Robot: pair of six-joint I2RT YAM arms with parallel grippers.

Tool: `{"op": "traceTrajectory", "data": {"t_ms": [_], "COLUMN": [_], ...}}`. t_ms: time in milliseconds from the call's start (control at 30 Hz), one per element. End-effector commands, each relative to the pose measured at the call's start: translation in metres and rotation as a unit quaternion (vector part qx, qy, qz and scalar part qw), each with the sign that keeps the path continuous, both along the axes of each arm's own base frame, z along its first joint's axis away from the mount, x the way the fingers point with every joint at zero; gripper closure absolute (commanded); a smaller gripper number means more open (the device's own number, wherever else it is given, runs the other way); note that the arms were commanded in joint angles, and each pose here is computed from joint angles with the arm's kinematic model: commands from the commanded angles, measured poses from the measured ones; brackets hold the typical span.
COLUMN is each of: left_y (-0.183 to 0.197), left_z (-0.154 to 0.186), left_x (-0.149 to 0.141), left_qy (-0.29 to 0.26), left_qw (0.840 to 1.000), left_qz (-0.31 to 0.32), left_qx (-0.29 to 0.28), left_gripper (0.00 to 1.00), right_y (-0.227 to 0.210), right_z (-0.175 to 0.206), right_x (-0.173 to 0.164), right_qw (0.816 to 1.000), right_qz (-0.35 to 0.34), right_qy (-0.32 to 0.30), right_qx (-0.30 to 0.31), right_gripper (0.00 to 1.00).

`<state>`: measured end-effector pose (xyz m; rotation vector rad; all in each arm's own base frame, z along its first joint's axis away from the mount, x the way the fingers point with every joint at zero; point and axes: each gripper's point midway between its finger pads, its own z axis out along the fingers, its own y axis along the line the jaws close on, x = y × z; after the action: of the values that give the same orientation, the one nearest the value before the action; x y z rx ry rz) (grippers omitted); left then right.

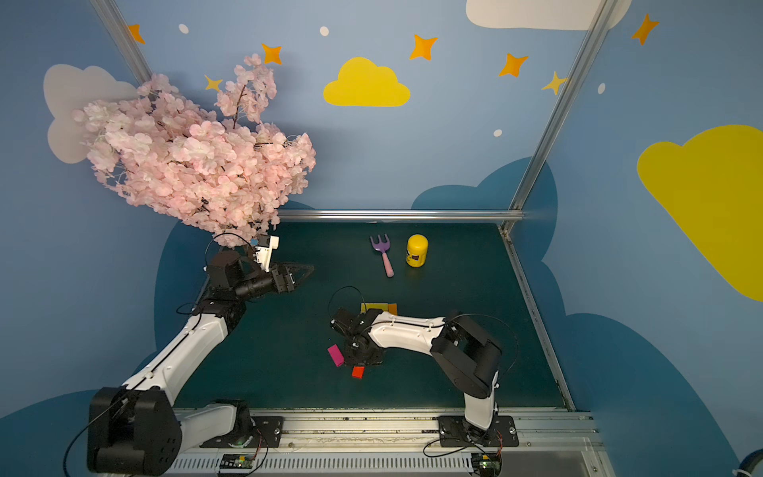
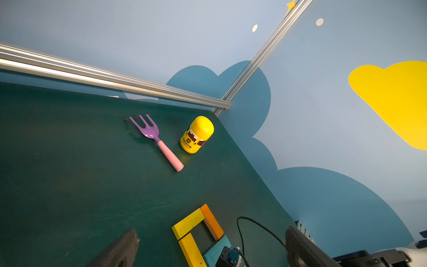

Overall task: Assemble the letter p with building blocks
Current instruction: Assemble the building block at the center of the board.

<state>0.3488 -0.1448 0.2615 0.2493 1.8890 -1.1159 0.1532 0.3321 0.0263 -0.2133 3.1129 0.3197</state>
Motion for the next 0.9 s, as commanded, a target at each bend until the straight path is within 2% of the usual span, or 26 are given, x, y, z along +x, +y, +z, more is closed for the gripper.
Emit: {"op": "traceTrajectory", "data": {"t_ms": [0,167,433,867], "left_y": [0.0,0.001,0.001,0.0], "left_z": [-0.003,-0.003,-0.003,-0.001], "left_x": [-0.001,-0.002,-0.002,-0.003], "left_qy": [0.001,0.0,0.001,-0.001], "left_qw": [1.0,1.0,1.0,1.0], "left_qz": [-0.002,0.0,0.0,-0.003], "left_qx": [-0.001,0.001,0.0,-0.003], "left_gripper": [0.0,0.0,0.0,0.0], "right_y": [-0.004,0.0,-0.005,-0.01], "right_z": [-0.001,0.0,0.0,0.007], "right_x": [-0.001,-0.001,0.002,0.024], "right_qw": [1.0,0.999,0.999,0.998], "right_qz": [0.0,0.009,0.005,-0.017], "right_qy": [0.004,0.005,-0.005,-0.043], "right_qx": [-0.023,-0.033,-0.047,-0.045], "right_gripper": [0.52,0.59,0.66,0.69]}}
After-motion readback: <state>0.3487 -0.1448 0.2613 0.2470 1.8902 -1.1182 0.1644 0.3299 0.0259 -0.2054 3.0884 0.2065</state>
